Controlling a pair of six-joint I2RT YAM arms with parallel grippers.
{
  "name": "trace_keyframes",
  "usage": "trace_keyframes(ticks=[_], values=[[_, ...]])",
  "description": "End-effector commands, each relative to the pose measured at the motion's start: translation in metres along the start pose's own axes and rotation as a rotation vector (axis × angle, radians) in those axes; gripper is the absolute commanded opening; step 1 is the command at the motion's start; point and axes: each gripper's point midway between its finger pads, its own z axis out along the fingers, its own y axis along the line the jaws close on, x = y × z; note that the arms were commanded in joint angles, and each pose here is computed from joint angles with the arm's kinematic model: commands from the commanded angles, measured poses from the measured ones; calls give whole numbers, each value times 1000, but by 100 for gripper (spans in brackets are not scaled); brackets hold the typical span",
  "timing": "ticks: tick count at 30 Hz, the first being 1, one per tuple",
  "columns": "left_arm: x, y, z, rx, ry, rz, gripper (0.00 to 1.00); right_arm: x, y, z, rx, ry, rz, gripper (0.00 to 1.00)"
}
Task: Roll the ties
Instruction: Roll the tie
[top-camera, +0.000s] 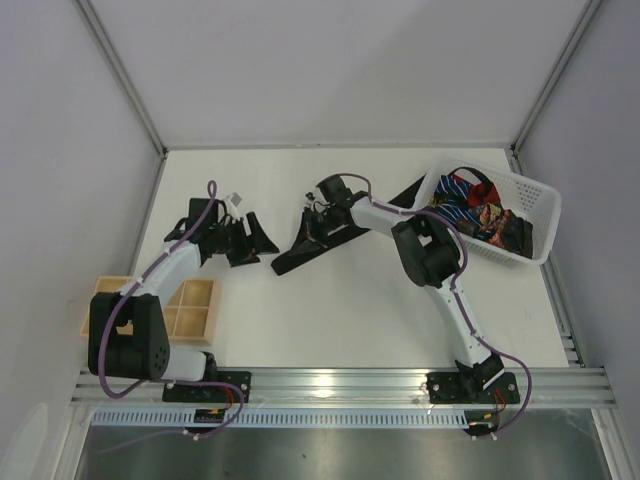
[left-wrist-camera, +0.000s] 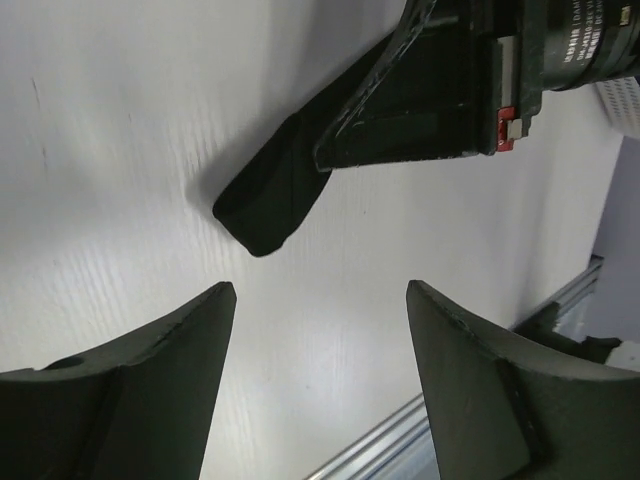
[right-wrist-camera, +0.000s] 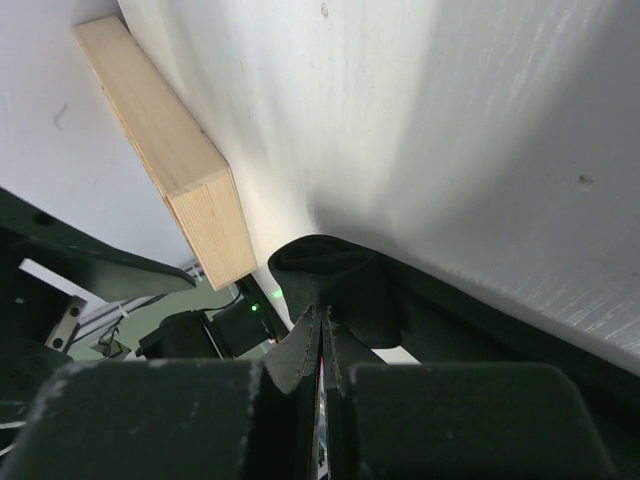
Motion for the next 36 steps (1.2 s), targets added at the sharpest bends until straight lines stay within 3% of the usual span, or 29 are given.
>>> trace_keyframes(ticks=[1, 10, 19, 32, 36], values=[[-6, -22, -6, 70, -48, -159, 76, -2, 9, -6, -16, 2, -31, 2], [17, -10, 6, 27, -5, -398, 77, -1, -10, -4, 5, 7, -7, 2], [20, 0, 15, -20, 4, -514, 77, 4, -24, 6, 24, 25, 9, 2], [40, 21, 30, -119, 61, -533, 75, 5, -49, 7, 133, 9, 9, 1], [38, 27, 41, -141, 45, -538, 64, 5, -50, 8, 138, 7, 2, 1]])
